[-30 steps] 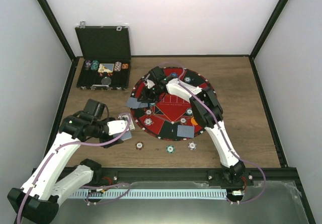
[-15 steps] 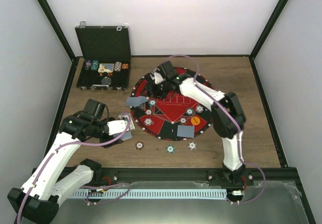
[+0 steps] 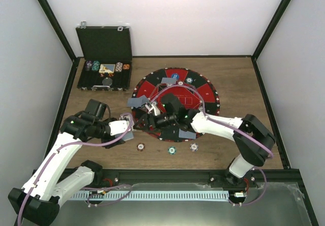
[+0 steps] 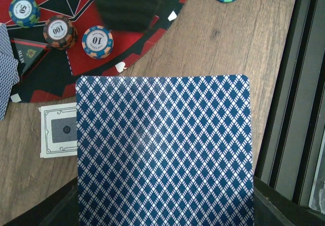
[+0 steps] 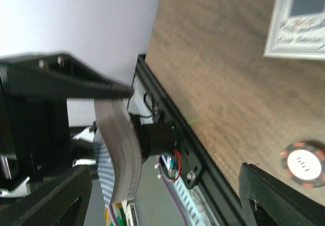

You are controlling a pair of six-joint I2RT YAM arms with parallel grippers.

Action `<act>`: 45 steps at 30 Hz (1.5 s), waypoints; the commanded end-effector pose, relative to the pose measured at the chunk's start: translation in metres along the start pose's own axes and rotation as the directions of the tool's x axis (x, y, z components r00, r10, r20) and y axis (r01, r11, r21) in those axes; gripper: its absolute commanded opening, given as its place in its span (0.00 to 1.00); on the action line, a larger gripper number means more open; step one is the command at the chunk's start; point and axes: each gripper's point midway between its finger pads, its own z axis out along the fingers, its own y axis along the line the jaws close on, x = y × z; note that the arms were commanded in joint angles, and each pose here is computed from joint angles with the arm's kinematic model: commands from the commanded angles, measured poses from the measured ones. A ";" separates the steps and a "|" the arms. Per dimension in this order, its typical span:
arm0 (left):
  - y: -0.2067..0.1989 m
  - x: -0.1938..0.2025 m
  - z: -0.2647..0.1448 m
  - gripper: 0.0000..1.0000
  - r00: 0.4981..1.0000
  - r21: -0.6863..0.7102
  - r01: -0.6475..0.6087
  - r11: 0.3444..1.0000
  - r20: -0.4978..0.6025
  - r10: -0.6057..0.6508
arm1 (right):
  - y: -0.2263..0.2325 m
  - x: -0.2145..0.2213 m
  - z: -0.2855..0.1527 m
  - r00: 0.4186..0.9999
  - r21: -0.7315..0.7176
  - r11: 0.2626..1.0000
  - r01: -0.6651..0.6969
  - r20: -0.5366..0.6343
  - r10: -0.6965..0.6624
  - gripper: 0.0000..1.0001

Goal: Distribute texas hold em gaming equipment

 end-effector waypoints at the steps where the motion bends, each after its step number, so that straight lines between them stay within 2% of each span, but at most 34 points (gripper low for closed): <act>1: 0.005 -0.012 -0.005 0.07 0.999 -0.015 -0.011 1.000 0.045 0.012 | 0.042 0.012 0.011 0.999 -0.141 0.989 0.050 -0.008 -0.052 0.81; 8: 0.005 -0.011 -0.005 0.07 0.999 -0.013 -0.014 1.000 0.041 0.015 | 0.053 0.028 0.035 0.996 -0.203 0.978 0.043 -0.071 -0.059 0.79; 22: 0.005 -0.011 -0.005 0.07 0.999 -0.010 -0.016 1.000 0.042 0.016 | 0.060 0.027 0.063 0.989 -0.283 0.959 0.016 -0.137 -0.057 0.75; 29: 0.005 -0.012 -0.006 0.07 0.999 -0.013 -0.015 1.000 0.045 0.016 | 0.043 0.029 0.077 0.983 -0.268 0.963 -0.023 -0.179 -0.027 0.71; 38: 0.004 -0.012 -0.008 0.07 0.999 -0.013 -0.018 1.000 0.043 0.019 | 0.005 0.024 0.049 0.991 -0.211 0.975 -0.067 -0.129 0.040 0.63; 45: 0.006 -0.014 -0.008 0.07 0.999 -0.015 -0.022 1.000 0.046 0.022 | -0.005 0.024 0.028 0.994 -0.174 0.982 -0.067 -0.092 0.052 0.49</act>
